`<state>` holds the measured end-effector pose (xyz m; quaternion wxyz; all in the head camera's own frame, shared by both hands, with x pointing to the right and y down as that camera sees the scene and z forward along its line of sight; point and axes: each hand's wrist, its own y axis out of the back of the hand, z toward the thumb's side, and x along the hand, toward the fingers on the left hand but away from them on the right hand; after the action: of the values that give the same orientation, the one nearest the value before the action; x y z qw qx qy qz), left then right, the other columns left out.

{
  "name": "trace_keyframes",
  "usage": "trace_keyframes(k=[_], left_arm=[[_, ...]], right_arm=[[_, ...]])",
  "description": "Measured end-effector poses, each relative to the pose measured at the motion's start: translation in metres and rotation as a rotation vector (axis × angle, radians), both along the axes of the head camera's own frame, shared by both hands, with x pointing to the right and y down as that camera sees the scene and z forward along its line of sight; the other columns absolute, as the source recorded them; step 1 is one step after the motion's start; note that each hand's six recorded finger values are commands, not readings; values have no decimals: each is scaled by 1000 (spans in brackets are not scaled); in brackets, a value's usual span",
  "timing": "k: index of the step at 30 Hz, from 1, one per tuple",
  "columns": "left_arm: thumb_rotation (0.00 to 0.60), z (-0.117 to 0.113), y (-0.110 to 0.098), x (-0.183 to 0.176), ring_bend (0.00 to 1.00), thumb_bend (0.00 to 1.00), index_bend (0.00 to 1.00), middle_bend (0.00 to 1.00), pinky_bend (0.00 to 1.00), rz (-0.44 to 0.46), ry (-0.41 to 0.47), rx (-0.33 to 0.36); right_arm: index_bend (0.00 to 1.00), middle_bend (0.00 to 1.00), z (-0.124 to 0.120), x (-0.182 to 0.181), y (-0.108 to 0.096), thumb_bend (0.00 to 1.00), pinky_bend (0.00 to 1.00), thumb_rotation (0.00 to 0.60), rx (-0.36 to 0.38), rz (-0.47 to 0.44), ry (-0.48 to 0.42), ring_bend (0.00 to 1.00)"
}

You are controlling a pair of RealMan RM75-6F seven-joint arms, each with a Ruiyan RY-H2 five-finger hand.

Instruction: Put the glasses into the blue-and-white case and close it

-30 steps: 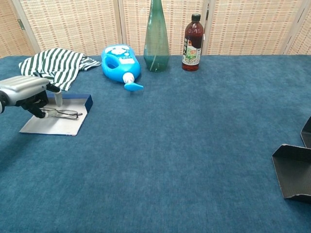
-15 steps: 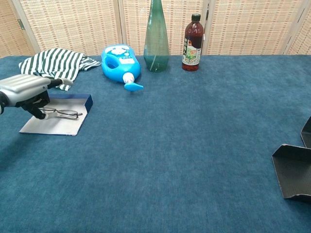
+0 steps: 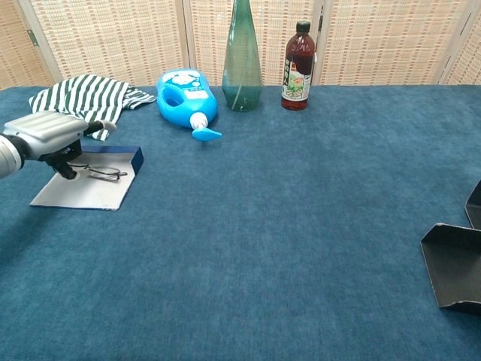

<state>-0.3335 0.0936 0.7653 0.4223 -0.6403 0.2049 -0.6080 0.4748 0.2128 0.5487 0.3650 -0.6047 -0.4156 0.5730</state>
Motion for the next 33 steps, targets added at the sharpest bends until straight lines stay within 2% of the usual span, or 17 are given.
trace_keyframes(k=[6,11,21,29,33], left_arm=[[600,3,-9,0,950,376,16,939,1000,-45,4,2],[600,5,-14,2,950,376,22,939,1000,-108,41,-6],[600,6,-21,-1,950,375,22,939,1000,-108,0,5],[600,-2,-16,-4,948,375,23,939,1000,-111,11,11],[600,-13,-9,-3,979,375,109,964,1000,-96,48,29]], right_arm=[[232,376,1,-1,0,223,385,600,-3,-2,-3,428],[232,376,0,1,1,224,385,600,-2,3,0,428],[232,376,-1,1,2,223,385,600,1,2,2,428],[232,376,-1,-1,1,223,385,600,3,-3,-2,429],[232,376,-3,-2,0,223,385,600,8,-6,-3,428]])
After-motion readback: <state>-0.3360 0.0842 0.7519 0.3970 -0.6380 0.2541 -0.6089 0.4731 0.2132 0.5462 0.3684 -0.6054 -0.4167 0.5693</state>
